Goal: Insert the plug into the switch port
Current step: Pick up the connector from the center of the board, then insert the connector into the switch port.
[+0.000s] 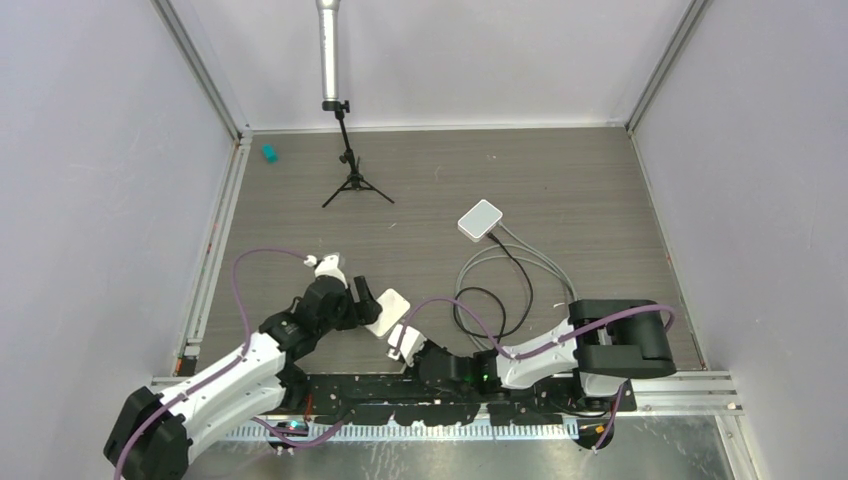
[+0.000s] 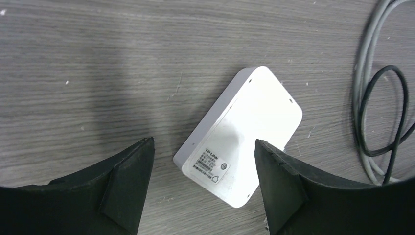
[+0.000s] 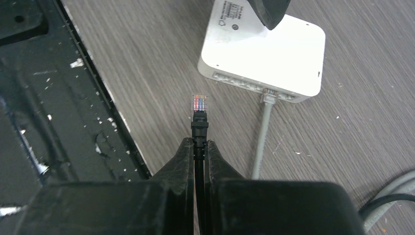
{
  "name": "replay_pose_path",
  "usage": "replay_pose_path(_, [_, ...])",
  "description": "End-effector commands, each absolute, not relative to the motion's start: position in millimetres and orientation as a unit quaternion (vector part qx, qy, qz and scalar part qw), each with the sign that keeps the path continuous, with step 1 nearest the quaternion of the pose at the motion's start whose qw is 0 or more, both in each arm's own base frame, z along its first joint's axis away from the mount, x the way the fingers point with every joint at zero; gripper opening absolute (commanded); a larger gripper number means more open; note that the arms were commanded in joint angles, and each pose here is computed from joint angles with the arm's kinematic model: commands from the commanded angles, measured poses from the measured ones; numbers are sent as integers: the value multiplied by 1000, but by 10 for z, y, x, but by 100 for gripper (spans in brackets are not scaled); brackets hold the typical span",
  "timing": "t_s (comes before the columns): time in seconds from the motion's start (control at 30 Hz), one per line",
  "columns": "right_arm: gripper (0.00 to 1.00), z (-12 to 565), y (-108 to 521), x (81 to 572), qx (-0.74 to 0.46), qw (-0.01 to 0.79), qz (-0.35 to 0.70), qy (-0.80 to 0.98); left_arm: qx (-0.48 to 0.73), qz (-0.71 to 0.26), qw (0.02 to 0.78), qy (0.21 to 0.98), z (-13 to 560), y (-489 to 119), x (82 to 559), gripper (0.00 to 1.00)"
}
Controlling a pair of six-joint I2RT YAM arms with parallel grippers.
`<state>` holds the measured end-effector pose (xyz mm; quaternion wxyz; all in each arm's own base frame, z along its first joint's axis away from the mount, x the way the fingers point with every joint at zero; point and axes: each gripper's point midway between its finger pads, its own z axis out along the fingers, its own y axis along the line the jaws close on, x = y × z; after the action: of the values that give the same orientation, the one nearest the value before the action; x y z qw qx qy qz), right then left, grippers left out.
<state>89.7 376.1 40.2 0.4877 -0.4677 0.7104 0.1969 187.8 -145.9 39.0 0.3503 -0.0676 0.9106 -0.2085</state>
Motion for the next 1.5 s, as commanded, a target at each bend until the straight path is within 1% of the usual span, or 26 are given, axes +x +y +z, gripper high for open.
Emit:
replay_pose_path(0.0, [0,577,3854,1047,-390,532,216,719,-62,-239,396,885,604,-1585,2086,76])
replay_pose_path(0.17, [1,419,3871,1100,-375,519,223,735,-45,-246,392,885,554,-1644,2088,76])
replay_pose_path(0.4, [0,318,3826,1234,-352,511,214,755,-19,-252,370,894,460,-1688,1999,68])
replay_pose_path(0.8, [0,299,3820,1312,-341,504,219,763,-37,-269,356,894,337,-1667,1873,61])
replay_pose_path(1.07, [1,310,3871,1282,-342,500,231,761,-31,-277,353,893,340,-1695,1853,59])
replay_pose_path(1.23, [0,315,3876,1288,-340,501,231,761,-14,-298,331,895,330,-1775,1762,58])
replay_pose_path(1.47, [1,315,3872,1297,-335,501,231,764,-11,-312,322,894,327,-1804,1701,56])
